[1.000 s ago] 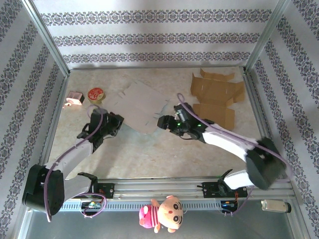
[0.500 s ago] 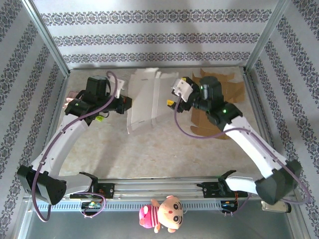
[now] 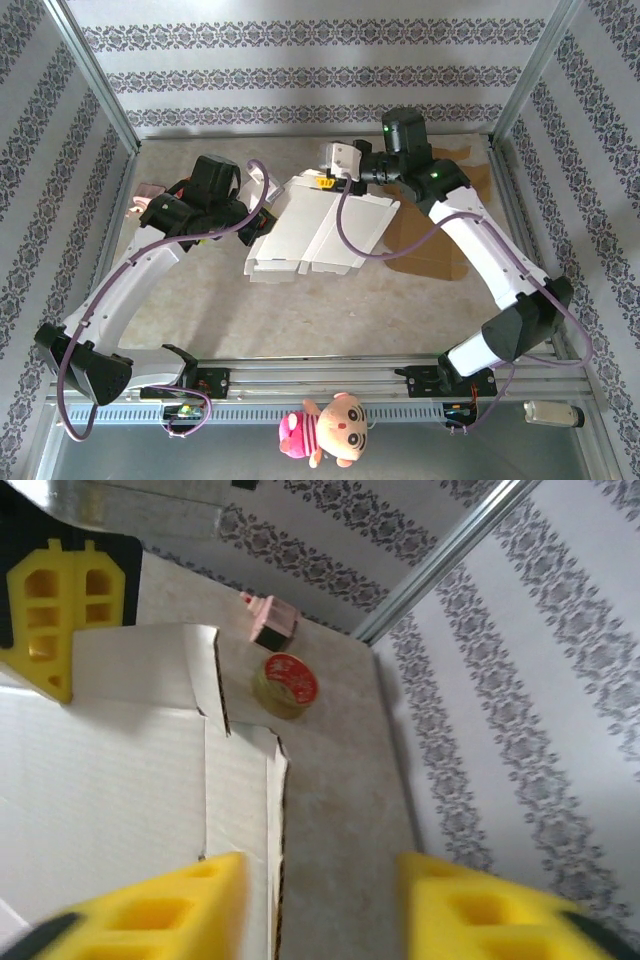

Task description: Fold the paper box

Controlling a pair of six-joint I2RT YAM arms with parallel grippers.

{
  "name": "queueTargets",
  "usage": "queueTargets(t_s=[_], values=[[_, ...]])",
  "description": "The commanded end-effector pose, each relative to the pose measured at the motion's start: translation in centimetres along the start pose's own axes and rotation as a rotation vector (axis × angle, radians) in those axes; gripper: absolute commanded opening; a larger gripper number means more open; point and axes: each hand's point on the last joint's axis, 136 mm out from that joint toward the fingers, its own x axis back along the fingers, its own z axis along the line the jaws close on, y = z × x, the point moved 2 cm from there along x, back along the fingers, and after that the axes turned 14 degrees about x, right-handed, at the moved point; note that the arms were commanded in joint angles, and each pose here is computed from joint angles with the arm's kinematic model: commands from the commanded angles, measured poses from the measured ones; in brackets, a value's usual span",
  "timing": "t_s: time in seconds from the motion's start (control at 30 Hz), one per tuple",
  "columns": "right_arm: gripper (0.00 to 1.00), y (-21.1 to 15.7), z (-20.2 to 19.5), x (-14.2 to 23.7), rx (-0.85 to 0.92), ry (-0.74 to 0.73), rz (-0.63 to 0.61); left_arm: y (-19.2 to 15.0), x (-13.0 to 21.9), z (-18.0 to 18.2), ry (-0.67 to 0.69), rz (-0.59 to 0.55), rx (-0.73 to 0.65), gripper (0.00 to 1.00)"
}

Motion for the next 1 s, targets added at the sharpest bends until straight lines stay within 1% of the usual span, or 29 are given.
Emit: queueTargets(t_s=[0.0, 0.1, 0.13, 0.17, 0.2, 0.27, 0.3, 0.33, 0.37, 0.43, 0.47, 0.5, 0.57, 0.63, 0.7, 0.83, 0.97], values=[[0.26, 1.1, 0.1, -0.2, -0.019, 0.037, -0.055, 0.4, 1.1, -0.8, 0.001, -0.009, -0.060, 0.00], [0.20, 1.0, -0.5, -0.4, -0.076, 0.022, -0.028, 0.8, 1.3, -0.7, 0.017, -0.028, -0.069, 0.00], [0.16, 1.1, -1.0, -0.4, -0.119, 0.008, -0.024, 1.0, 1.4, -0.5, 0.038, -0.043, -0.072, 0.00], [0.11, 1.3, -1.6, -0.2, -0.169, -0.015, -0.021, 1.4, 1.8, -0.1, 0.072, -0.070, -0.066, 0.03], [0.00, 1.5, -2.5, 0.0, -0.239, -0.047, -0.020, 2.1, 2.5, 0.5, 0.127, -0.120, -0.049, 0.19], [0.00, 1.6, -4.3, 0.7, -0.410, -0.146, 0.000, 3.8, 5.0, 2.0, 0.259, -0.272, 0.027, 0.53], [0.00, 1.3, -5.2, 1.1, -0.494, -0.217, 0.016, 4.3, 6.3, 2.3, 0.294, -0.338, 0.061, 0.63], [0.00, 0.9, -6.2, 1.9, -0.619, -0.311, 0.026, 4.8, 7.9, 2.4, 0.314, -0.412, 0.103, 0.70], [0.00, 0.4, -6.7, 2.6, -0.761, -0.374, 0.012, 5.1, 9.3, 2.6, 0.324, -0.469, 0.157, 0.73], [0.00, -0.7, -7.1, 4.0, -1.027, -0.463, -0.008, 5.3, 11.5, 3.8, 0.342, -0.524, 0.293, 0.75], [0.00, -1.3, -6.9, 4.4, -1.144, -0.486, -0.014, 4.9, 12.2, 4.9, 0.350, -0.523, 0.387, 0.74], [0.00, -1.7, -6.3, 4.5, -1.219, -0.486, -0.023, 4.7, 12.6, 6.0, 0.351, -0.516, 0.471, 0.74], [0.00, -3.6, -4.6, 4.3, -1.364, -0.525, 0.005, 4.0, 13.1, 8.1, 0.310, -0.506, 0.651, 0.73], [0.00, -5.9, -2.5, 3.7, -1.429, -0.535, 0.066, 3.8, 12.9, 9.1, 0.242, -0.504, 0.745, 0.73], [0.00, -7.9, -0.3, 2.6, -1.462, -0.503, 0.110, 3.8, 11.9, 9.7, 0.187, -0.470, 0.781, 0.73], [0.00, -11.8, 3.3, 0.3, -1.507, -0.428, 0.184, 3.1, 8.7, 10.9, 0.119, -0.350, 0.835, 0.73], [0.00, -15.3, 6.2, -1.8, -1.542, -0.356, 0.253, 0.8, 5.4, 13.5, 0.119, -0.232, 0.908, 0.73]])
